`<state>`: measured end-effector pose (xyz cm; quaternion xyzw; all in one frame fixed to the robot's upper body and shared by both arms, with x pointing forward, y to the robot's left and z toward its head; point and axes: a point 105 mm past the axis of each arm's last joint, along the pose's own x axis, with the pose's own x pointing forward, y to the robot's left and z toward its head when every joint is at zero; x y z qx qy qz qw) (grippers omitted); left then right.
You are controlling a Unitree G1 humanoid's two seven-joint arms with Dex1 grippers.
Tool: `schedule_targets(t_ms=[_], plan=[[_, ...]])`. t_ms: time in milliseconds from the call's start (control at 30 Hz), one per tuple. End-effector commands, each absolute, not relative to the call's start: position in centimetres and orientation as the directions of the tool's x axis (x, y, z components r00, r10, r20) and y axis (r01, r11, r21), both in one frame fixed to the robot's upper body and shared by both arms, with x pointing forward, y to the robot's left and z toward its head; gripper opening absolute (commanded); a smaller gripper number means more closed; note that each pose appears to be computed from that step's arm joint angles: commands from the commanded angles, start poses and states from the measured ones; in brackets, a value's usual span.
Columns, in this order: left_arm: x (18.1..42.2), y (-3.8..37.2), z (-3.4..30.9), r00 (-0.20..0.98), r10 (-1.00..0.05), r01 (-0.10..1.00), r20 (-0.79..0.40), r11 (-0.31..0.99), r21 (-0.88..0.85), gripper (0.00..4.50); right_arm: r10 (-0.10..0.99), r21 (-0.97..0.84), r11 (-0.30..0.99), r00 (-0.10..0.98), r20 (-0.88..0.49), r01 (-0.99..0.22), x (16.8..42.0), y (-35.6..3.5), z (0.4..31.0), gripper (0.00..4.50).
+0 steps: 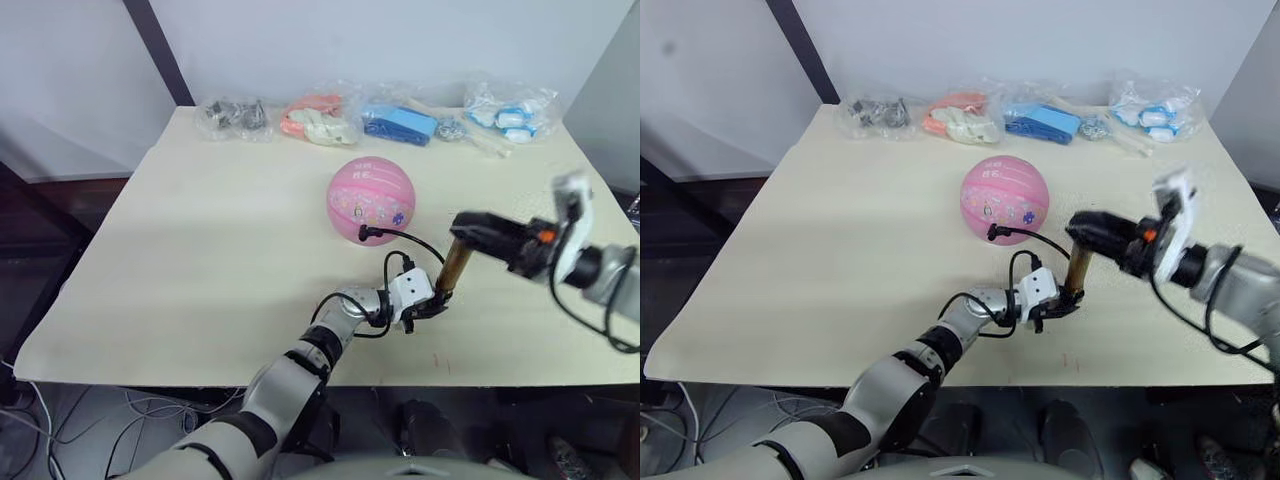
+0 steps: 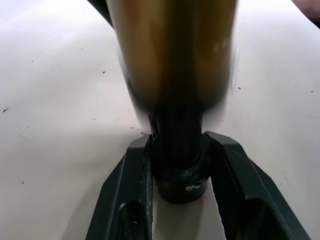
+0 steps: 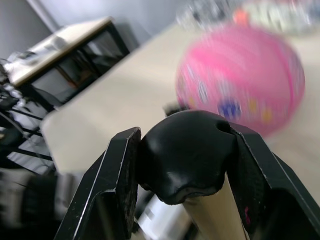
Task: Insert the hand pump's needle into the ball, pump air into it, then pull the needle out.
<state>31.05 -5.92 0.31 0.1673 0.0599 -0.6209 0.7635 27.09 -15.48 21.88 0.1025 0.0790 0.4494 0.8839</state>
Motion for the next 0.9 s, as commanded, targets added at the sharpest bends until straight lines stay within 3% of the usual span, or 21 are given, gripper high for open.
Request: schedule_targets(t_ms=[33,267,433,633,900], plan=[[29.4,-3.6,-4.1,0.19,-0.87,0.982,-0.454,0.172,0.08,1.1,0.786,0.127,0.602,0.613,0.081,-0.788,26.4,-16.7,28.3,1.94],[29.5,-3.5,-4.1,0.194,-0.868,0.981,-0.456,0.177,0.08,1.1,0.78,0.065,0.61,0.613,0.125,-0.79,25.5,-16.9,33.5,1.94],[29.4,-3.5,-4.2,0.191,-0.87,0.981,-0.455,0.175,0.078,1.1,0.783,0.065,0.608,0.611,0.119,-0.791,25.4,-16.7,33.8,1.94],[29.3,-3.7,-4.2,0.188,-0.873,0.982,-0.451,0.172,0.076,1.1,0.775,0.135,0.617,0.628,0.061,-0.775,26.1,-16.7,29.6,1.94],[29.2,-3.6,-4.2,0.189,-0.873,0.982,-0.45,0.173,0.076,1.1,0.762,0.272,0.639,0.639,-0.101,-0.719,26.5,-16.5,19.1,1.94]])
